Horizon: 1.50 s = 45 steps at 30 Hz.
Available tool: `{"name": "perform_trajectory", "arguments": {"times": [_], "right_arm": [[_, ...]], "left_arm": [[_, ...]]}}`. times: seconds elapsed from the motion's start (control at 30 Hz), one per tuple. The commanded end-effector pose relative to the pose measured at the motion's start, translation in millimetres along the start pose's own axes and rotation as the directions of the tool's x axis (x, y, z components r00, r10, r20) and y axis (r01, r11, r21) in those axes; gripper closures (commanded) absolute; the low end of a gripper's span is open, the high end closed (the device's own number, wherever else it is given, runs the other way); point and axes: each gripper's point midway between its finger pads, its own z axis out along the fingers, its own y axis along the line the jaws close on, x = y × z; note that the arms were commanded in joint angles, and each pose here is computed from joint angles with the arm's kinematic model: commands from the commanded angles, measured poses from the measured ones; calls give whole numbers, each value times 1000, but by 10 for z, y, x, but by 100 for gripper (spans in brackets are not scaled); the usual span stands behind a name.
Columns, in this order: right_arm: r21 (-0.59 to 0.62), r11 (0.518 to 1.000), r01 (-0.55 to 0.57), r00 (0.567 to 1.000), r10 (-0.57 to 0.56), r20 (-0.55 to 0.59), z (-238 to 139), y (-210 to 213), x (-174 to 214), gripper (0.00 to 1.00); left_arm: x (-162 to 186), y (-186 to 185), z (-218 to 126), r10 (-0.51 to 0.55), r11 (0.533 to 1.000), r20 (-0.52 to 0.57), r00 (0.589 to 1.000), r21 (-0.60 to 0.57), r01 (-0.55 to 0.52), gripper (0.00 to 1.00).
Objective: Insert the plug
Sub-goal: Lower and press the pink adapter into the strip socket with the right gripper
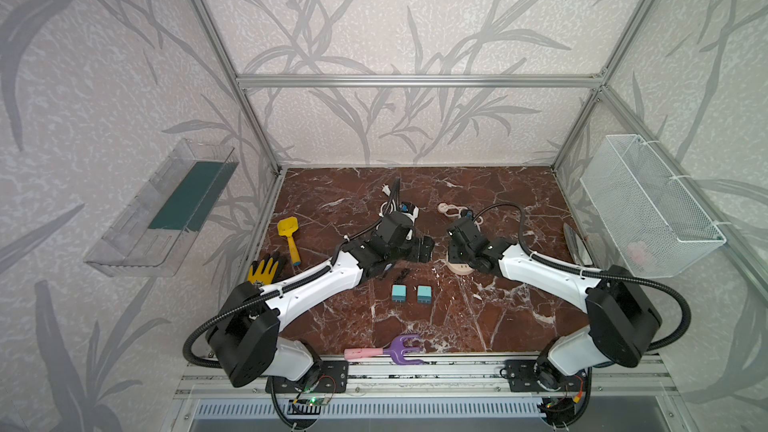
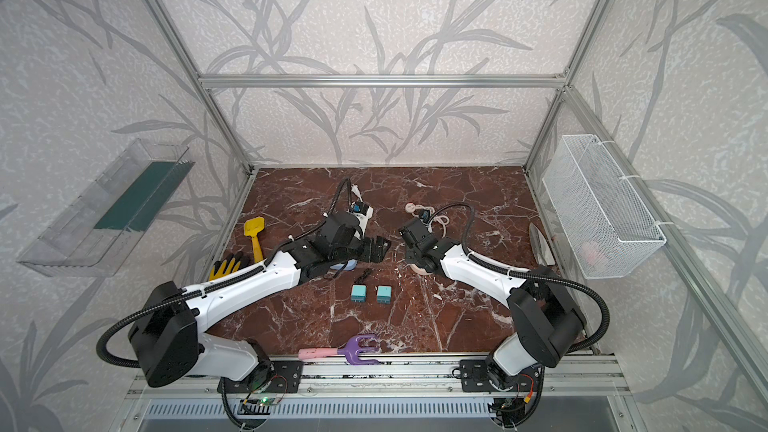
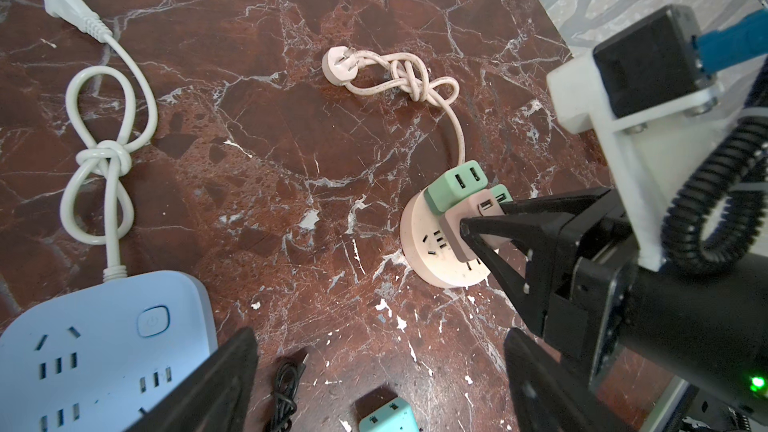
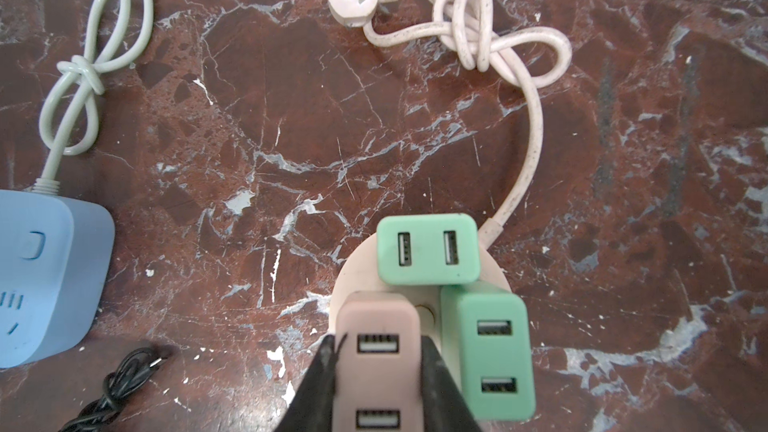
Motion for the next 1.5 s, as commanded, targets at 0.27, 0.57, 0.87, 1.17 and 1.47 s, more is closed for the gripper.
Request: {"name": "perform_trajectory", "arguments": {"times": [0.27,0.57,0.87,1.17,1.47], "right_arm": [[41,999,17,1000,-17,-1,139,-73,90,100],[66,997,35,999,-34,-23,150,-127,152,100],[109,990,84,995,-79,-55,106,-189,211,100],[47,997,57,996,-54,-70,178,-58,252,100],[8,998,55,994,-55,-90,181,22,278,100]], "left_arm": [[15,12,28,-6,1000,-3,1000,-1,6,9],[43,16,51,-9,1000,-14,1000,0,9,9],[52,20,66,-13,1000,-13,1000,1,13,9],[75,24,85,-17,1000,-19,1000,1,17,9],[91,12,94,-19,1000,-23,1000,10,19,9]]}}
